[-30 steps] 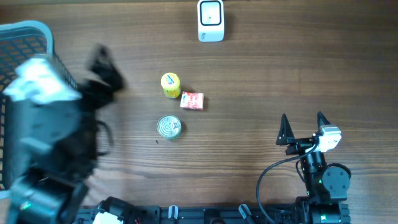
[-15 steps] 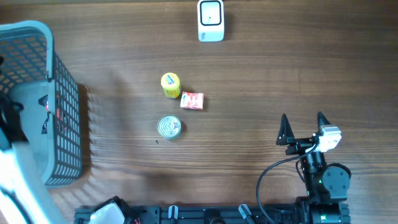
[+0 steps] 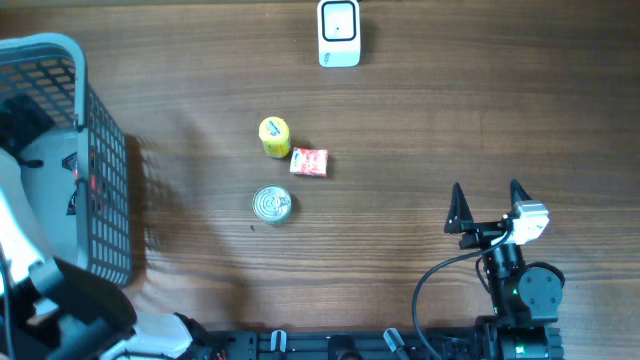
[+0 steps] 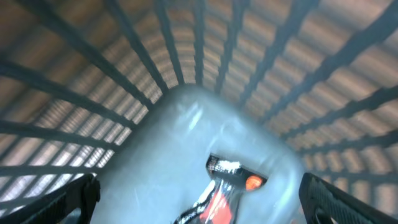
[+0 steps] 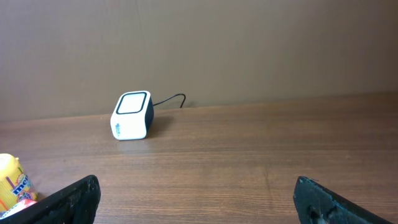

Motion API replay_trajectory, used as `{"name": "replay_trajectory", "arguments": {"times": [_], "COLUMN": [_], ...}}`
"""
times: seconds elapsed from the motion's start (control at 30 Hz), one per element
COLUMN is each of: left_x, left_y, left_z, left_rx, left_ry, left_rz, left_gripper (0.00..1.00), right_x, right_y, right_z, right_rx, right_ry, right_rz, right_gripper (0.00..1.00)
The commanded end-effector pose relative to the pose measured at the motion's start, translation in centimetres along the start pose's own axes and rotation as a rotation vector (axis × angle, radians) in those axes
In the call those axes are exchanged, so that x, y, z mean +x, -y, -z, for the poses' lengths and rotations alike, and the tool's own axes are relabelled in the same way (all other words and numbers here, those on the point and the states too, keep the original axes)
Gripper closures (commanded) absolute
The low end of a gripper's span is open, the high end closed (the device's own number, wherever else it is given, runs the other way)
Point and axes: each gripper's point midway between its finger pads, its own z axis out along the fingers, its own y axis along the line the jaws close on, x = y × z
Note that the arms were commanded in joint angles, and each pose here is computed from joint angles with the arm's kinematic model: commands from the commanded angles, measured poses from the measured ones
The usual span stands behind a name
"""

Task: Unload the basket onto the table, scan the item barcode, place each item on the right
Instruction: 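Open the left gripper, release the tin can, and reach back into the basket, then grasp the black-orange packaged razor inside the basket with the left gripper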

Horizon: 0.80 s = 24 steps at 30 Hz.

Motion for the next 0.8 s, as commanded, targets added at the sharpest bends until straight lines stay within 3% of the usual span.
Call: {"name": "replay_trajectory", "arguments": {"times": [0.0, 0.43, 0.77], "left_x": [2.6, 9.3, 12.3], "left_y": [1.3, 2.1, 2.3], "left_z": [-2.5, -5.1, -8.5], "left_rx": [0.063, 0.136, 0.136], "left_ry": [-0.116, -0.312, -0.297], "left_rz": [-0.138, -0.279, -0.277], "left_gripper": [0.00, 0.00, 0.00], "right_x": [-0.1, -0.1, -0.1], "right_y": [0.1, 0.1, 0.1], "right_z": [0.0, 0.0, 0.0], "right_rx": [0.006, 0.005, 0.006], "right_ry": [0.005, 0.005, 0.005], "right_rz": [-0.013, -0.013, -0.013], "right_gripper": [0.00, 0.00, 0.01]}}
